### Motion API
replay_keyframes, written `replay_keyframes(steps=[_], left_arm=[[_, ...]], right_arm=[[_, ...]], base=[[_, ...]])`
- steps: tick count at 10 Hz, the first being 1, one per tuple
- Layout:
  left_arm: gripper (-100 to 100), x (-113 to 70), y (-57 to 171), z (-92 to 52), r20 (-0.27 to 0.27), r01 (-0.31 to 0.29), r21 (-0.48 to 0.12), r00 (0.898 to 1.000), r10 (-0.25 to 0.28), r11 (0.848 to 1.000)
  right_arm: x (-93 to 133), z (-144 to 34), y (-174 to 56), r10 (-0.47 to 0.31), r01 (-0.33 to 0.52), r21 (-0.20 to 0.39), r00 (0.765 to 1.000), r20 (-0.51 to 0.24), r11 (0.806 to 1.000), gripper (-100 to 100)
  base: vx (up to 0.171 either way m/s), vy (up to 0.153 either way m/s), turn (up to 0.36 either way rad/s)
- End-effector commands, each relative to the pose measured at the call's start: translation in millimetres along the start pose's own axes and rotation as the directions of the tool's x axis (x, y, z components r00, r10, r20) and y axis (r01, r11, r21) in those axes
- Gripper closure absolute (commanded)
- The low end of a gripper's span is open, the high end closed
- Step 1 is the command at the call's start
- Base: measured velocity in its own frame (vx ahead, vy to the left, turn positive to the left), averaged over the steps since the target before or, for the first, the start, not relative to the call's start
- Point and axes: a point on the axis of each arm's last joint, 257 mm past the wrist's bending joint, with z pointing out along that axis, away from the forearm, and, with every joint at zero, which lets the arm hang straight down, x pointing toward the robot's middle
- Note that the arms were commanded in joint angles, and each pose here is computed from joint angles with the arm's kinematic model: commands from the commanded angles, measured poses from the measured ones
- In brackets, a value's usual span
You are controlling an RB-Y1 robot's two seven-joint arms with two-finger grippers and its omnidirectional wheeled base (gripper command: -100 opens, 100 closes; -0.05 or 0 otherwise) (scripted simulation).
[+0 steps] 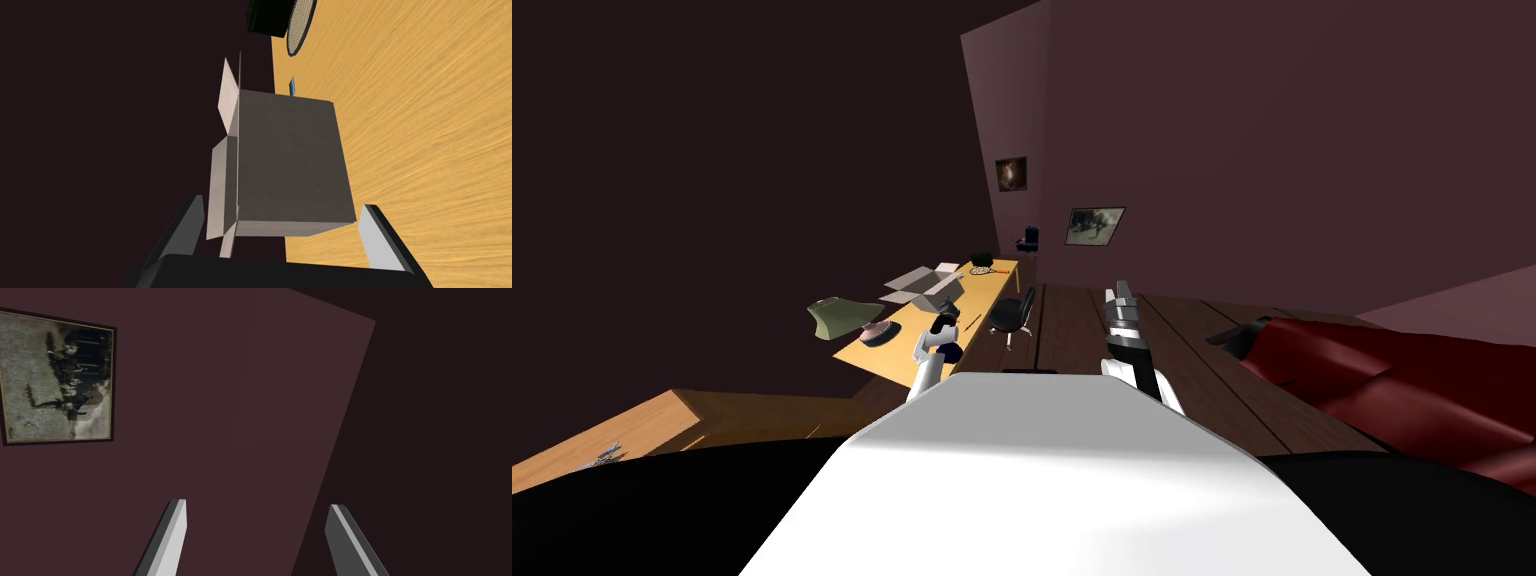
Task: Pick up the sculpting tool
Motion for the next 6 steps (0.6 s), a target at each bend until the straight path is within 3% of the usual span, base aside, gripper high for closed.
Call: replay_keyframes(steps=[1,3,4,5,6], left_arm=[[-100,-6.9,14,9.0,0.031,0.057,-0.056,0.998,-0.055,0.997],[-100,-13.2,29,8.3,0.053,0.058,-0.101,0.997,-0.053,0.993],[-100,-16.4,44,13.5,0.084,0.109,-0.149,0.992,-0.098,0.983],[-100,-19.5,51,12.5,0.096,0.111,-0.171,0.991,-0.095,0.979],[-100,-19.4,61,16.8,0.122,0.161,-0.205,0.983,-0.138,0.966]], right_arm=[[0,0.0,0,0.0,0.0,0.0,1.0,0.0,1.0,0],[0,0.0,0,0.0,0.0,0.0,1.0,0.0,1.0,0],[0,0.0,0,0.0,0.0,0.0,1.0,0.0,1.0,0],[0,0.0,0,0.0,0.0,0.0,1.0,0.0,1.0,0],[0,0.0,0,0.0,0.0,0.0,1.0,0.0,1.0,0]], base=[[0.02,0.025,-0.049],[0.014,0.015,-0.013],[0.017,0.016,-0.043],[0.017,0.02,-0.032],[0.029,0.028,-0.047]])
